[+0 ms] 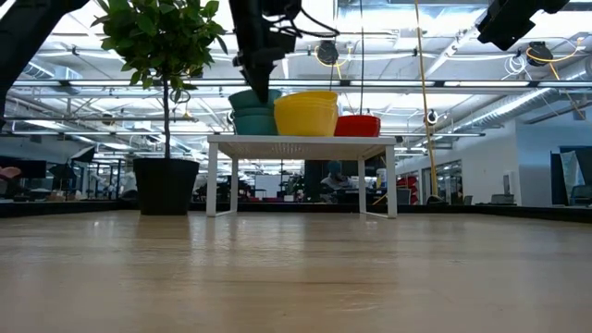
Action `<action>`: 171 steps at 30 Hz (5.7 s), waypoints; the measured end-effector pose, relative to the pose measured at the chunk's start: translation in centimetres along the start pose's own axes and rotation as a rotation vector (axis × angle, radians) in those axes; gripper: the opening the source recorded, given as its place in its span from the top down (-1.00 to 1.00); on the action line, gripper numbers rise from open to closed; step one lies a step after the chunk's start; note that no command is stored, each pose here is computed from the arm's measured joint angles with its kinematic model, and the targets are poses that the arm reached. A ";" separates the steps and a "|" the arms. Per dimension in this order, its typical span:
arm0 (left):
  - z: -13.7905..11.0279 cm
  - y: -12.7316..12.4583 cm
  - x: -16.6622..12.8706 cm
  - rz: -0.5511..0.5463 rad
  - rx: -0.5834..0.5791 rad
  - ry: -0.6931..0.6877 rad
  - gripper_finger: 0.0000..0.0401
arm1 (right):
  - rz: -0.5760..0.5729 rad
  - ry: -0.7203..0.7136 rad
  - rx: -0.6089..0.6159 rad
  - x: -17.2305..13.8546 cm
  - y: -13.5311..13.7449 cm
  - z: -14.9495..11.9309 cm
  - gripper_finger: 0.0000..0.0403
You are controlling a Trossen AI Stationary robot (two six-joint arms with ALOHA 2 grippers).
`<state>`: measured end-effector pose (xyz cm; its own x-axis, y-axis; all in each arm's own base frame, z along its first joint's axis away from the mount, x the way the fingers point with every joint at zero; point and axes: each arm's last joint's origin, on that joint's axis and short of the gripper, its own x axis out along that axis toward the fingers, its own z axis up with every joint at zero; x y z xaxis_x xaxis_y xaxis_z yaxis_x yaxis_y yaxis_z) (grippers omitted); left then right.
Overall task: Pick & Place Mini bowls
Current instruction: Stack the white patterned bowl on top of the white patterned bowl on the shelf, then return to Home Position
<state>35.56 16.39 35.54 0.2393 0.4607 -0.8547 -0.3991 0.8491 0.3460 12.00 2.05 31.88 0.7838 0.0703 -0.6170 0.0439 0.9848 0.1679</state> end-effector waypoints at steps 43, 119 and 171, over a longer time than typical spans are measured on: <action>0.2 -2.8 0.4 0.031 -0.017 -0.021 0.28 | 0.000 0.001 0.000 0.0 0.0 0.0 0.36; -18.3 -13.4 -27.8 -0.397 -0.518 -0.547 -0.08 | 0.063 -0.560 0.129 8.0 -2.8 -10.8 0.36; -26.8 -10.6 -4.6 -0.898 -0.683 -1.049 -0.08 | -0.023 -0.541 0.231 8.8 -3.3 -11.9 0.36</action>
<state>14.99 -1.65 25.42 0.9928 0.0964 0.0711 -0.0339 0.7956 -0.6049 11.38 1.32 16.81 0.9831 -0.1017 -0.1524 0.1510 0.9206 0.3600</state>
